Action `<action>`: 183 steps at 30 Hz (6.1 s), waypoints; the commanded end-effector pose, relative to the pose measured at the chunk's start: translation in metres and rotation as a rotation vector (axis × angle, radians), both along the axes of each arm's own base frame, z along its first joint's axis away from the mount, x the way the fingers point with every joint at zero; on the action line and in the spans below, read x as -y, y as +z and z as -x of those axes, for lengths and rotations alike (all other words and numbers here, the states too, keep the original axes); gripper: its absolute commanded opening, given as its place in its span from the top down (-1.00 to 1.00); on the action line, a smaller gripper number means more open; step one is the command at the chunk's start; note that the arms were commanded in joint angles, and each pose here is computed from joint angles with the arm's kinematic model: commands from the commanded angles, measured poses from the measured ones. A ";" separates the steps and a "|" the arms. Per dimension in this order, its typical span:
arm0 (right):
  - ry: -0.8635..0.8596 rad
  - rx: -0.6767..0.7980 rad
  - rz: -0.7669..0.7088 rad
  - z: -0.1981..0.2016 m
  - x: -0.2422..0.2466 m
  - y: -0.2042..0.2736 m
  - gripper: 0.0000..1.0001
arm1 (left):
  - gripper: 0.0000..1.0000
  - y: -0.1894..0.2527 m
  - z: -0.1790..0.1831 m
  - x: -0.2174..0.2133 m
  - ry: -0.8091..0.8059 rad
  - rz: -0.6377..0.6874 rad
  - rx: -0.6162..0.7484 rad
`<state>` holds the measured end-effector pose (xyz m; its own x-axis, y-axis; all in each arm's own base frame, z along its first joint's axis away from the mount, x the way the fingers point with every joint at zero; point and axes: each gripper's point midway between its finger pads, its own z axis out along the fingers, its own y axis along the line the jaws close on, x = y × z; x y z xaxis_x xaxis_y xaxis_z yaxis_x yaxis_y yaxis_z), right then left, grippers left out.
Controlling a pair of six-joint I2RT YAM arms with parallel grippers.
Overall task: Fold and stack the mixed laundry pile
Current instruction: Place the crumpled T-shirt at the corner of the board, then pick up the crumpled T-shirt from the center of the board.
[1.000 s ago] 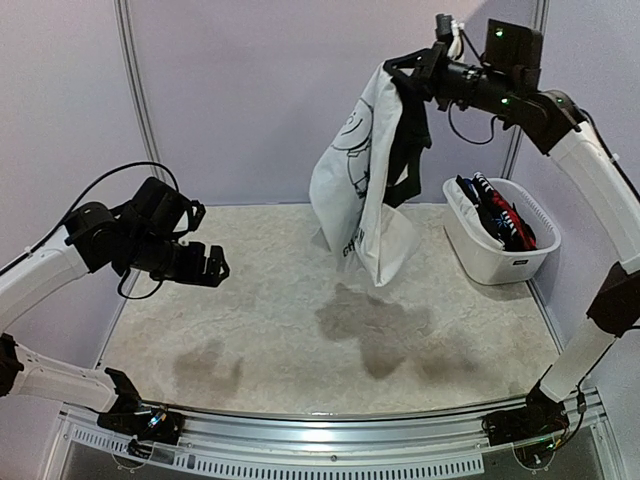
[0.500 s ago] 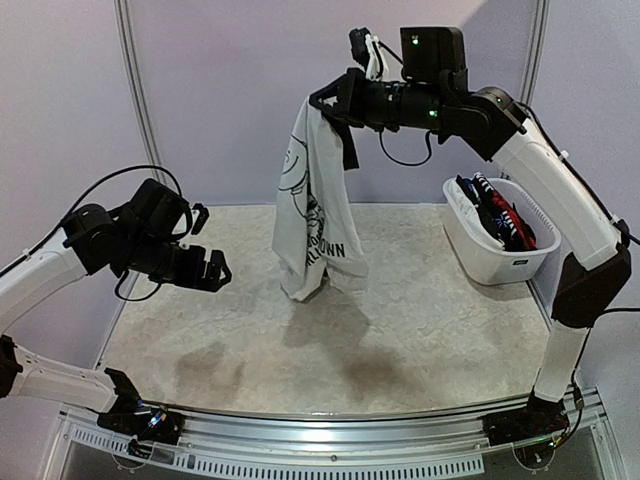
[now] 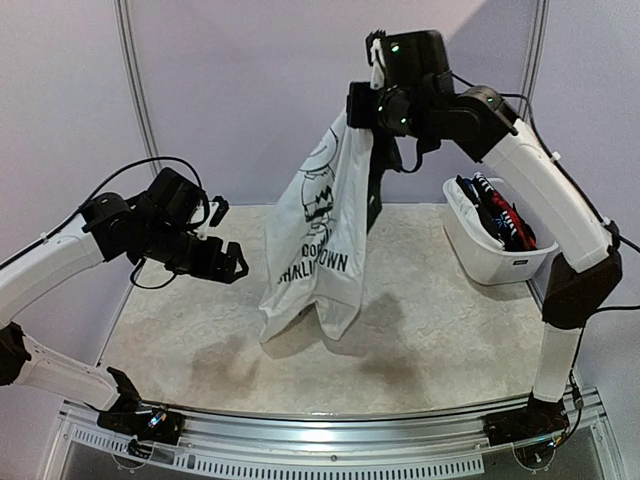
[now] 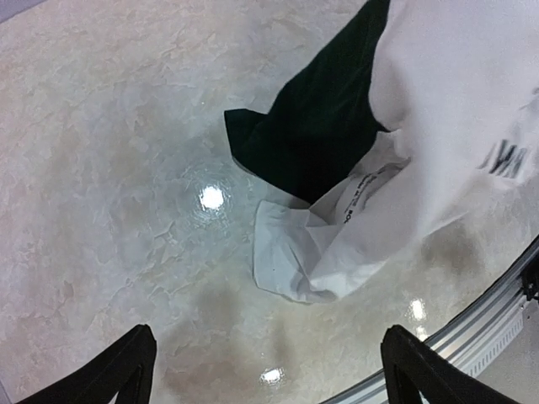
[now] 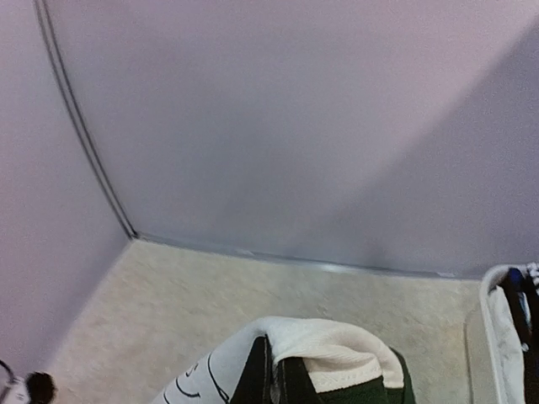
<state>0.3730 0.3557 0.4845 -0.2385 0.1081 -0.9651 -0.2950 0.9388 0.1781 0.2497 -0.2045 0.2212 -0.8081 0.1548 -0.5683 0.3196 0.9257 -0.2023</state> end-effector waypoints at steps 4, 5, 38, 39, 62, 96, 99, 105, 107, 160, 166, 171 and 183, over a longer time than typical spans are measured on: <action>-0.076 -0.527 0.377 -0.026 0.023 -0.213 0.54 | -0.86 -0.009 -0.001 0.008 -0.018 -0.055 -0.038; -0.065 -0.612 0.346 -0.026 0.029 -0.232 0.22 | -0.86 -0.012 -0.001 0.008 -0.020 -0.064 -0.047; -0.092 -0.966 0.183 0.032 0.179 -0.308 -0.50 | -0.77 -0.116 0.051 0.188 -0.584 -0.450 -0.111; -0.096 -0.968 0.179 0.034 0.182 -0.307 -0.50 | -0.77 -0.119 0.054 0.195 -0.612 -0.458 -0.110; -0.162 -1.004 0.149 0.054 0.213 -0.297 -0.51 | -0.67 -0.169 0.066 0.269 -0.745 -0.485 -0.045; -0.180 -1.002 0.127 0.057 0.216 -0.298 -0.52 | 1.00 -0.129 0.027 0.253 -0.578 -0.419 0.001; -0.180 -0.994 0.132 0.056 0.217 -0.298 -0.52 | 1.00 -0.092 0.026 0.238 -0.525 -0.328 0.002; -0.174 -0.995 0.136 0.057 0.217 -0.303 -0.52 | 1.00 -0.049 0.025 0.186 -0.395 -0.171 -0.057; -0.171 -0.996 0.134 0.058 0.217 -0.305 -0.52 | 1.00 -0.043 0.023 0.167 -0.342 -0.115 -0.087; -0.087 -1.144 0.081 0.080 0.199 -0.346 -0.53 | 0.04 -0.174 0.039 0.266 -0.706 -0.465 -0.149; -0.098 -1.139 0.077 0.089 0.205 -0.342 -0.53 | 0.13 -0.199 0.034 0.261 -0.682 -0.520 -0.155; -0.094 -1.133 0.080 0.091 0.206 -0.338 -0.53 | 0.27 -0.213 0.029 0.254 -0.660 -0.562 -0.150; -0.094 -1.129 0.067 0.091 0.205 -0.332 -0.53 | 1.00 -0.205 0.017 0.253 -0.653 -0.535 -0.101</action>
<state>0.2833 0.1540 0.1412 -0.9760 0.1129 -0.1863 0.0661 0.9684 0.2406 0.2309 -0.4564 0.0122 -0.5108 0.8354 -0.2028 0.8187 0.5447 0.1817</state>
